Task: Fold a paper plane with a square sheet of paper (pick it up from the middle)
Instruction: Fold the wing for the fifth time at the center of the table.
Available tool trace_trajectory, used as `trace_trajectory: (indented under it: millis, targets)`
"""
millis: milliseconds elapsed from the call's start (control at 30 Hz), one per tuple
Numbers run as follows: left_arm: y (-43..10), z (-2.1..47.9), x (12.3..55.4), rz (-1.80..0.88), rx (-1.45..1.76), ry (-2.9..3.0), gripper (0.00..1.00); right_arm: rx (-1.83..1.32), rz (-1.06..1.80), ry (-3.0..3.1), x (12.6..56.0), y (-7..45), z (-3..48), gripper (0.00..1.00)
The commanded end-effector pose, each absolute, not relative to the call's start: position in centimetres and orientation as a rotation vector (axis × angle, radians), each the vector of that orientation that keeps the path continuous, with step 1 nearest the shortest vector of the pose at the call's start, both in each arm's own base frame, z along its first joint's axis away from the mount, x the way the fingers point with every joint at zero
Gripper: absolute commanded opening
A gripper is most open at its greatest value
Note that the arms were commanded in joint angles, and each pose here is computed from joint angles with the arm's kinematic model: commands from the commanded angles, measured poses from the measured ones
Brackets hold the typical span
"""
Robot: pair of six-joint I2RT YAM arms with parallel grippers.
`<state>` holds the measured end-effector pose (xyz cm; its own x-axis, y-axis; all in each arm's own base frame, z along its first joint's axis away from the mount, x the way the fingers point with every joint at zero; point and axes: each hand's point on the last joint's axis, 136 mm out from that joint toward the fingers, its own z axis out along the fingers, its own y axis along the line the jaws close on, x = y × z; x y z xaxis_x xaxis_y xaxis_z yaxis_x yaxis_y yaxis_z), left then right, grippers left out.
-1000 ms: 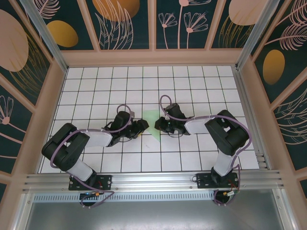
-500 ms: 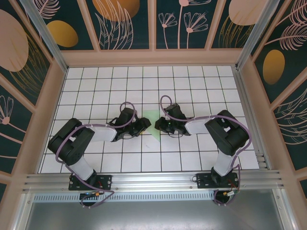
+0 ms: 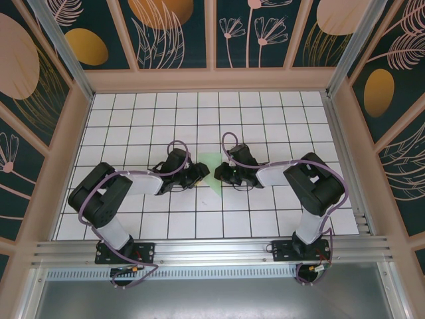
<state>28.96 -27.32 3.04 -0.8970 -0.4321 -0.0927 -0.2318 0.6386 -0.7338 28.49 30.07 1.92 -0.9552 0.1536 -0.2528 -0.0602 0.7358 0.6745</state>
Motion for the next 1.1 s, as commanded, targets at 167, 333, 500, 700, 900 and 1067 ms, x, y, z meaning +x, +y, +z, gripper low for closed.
trace_trajectory:
  millis: [167,333,500,700,900,1067]
  targets:
    - [-25.0,2.2,28.5,-0.87,-0.517,2.671,0.54,0.141,0.895,2.792,26.2,27.2,-1.6,0.15]
    - [-26.5,2.2,29.1,-0.916,-0.494,2.7,0.51,0.135,0.914,2.79,26.1,27.4,-1.7,0.15]
    - [-27.6,2.0,29.6,-0.961,-0.496,2.711,0.49,0.129,0.924,2.791,26.0,27.5,-1.9,0.15]
    - [-28.3,2.9,30.1,-1.019,-0.492,2.689,0.4,0.127,0.933,2.792,26.0,27.3,-2.0,0.15]
    - [-28.1,3.0,29.9,-1.023,-0.498,2.672,0.24,0.111,0.92,2.781,26.2,26.9,-1.9,0.15]
    - [-27.6,2.5,29.8,-0.995,-0.508,2.669,0.12,0.009,0.888,2.729,26.7,26.7,-0.9,0.2]
